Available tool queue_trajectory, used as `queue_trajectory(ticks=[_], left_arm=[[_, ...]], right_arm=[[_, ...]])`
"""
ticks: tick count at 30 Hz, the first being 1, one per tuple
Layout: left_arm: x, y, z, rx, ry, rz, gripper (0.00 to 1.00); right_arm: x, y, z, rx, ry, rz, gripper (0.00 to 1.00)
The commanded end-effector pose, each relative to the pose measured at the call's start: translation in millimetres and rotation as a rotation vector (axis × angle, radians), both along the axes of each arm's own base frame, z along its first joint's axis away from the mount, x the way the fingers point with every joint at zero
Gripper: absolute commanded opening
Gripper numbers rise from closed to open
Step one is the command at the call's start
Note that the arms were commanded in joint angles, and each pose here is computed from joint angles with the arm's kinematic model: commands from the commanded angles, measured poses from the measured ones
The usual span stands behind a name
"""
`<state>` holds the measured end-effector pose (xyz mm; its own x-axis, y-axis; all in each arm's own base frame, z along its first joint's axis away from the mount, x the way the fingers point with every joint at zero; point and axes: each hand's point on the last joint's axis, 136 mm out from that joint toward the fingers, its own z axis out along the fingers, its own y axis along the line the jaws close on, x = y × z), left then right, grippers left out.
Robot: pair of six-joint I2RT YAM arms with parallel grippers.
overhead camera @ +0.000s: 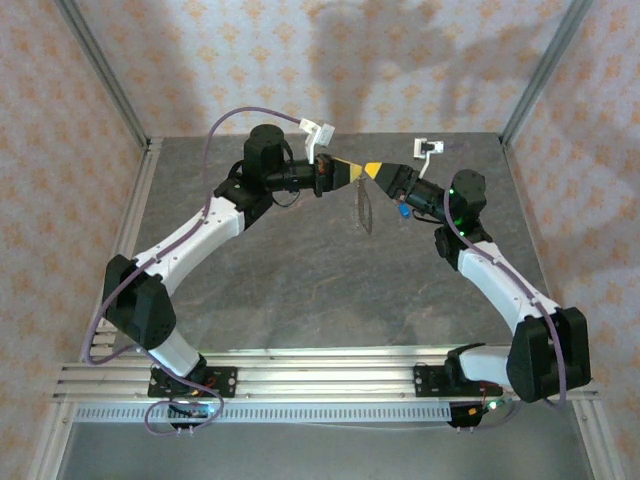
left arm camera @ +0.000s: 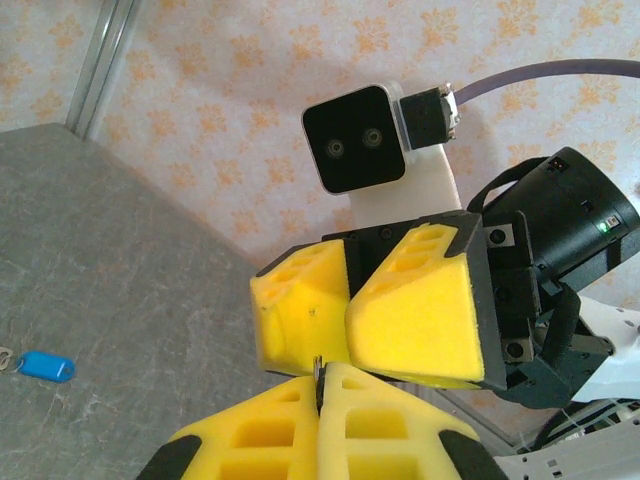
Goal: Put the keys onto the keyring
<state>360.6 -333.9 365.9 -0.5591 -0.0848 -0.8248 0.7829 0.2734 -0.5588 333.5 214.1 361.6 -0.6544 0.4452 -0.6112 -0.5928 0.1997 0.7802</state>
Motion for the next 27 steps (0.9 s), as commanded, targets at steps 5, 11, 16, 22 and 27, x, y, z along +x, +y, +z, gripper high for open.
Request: queue_trajectory(ticks=[5,11,16,22,27], left_arm=[[2.7,1.1,31.2,-0.064,-0.081,-0.010,0.00],[4.7,0.3,31.0,-0.067,-0.077,-0.007,0.00],[5.3,0.5,31.4,-0.068,-0.078,-0.007,0.00],[6.5,-0.4,30.4,-0.070,-0.073,-0.007,0.00],[7.8,-0.5,32.8,-0.083,-0.068,0.000,0.00]], right_arm=[[-7.5,3.6,21.4,0.020,-0.086,0.028,0.23],[-10.4,4.4,21.3,0.017,-0.092,0.041,0.22],[-11.8,5.1,24.9,0.022,-0.099,0.048,0.22],[-13.3,6.9,27.7,0.023,-0.106,0.057,0.15],[-12.7,6.4,25.4,0.019,-0.102,0.053,0.00]])
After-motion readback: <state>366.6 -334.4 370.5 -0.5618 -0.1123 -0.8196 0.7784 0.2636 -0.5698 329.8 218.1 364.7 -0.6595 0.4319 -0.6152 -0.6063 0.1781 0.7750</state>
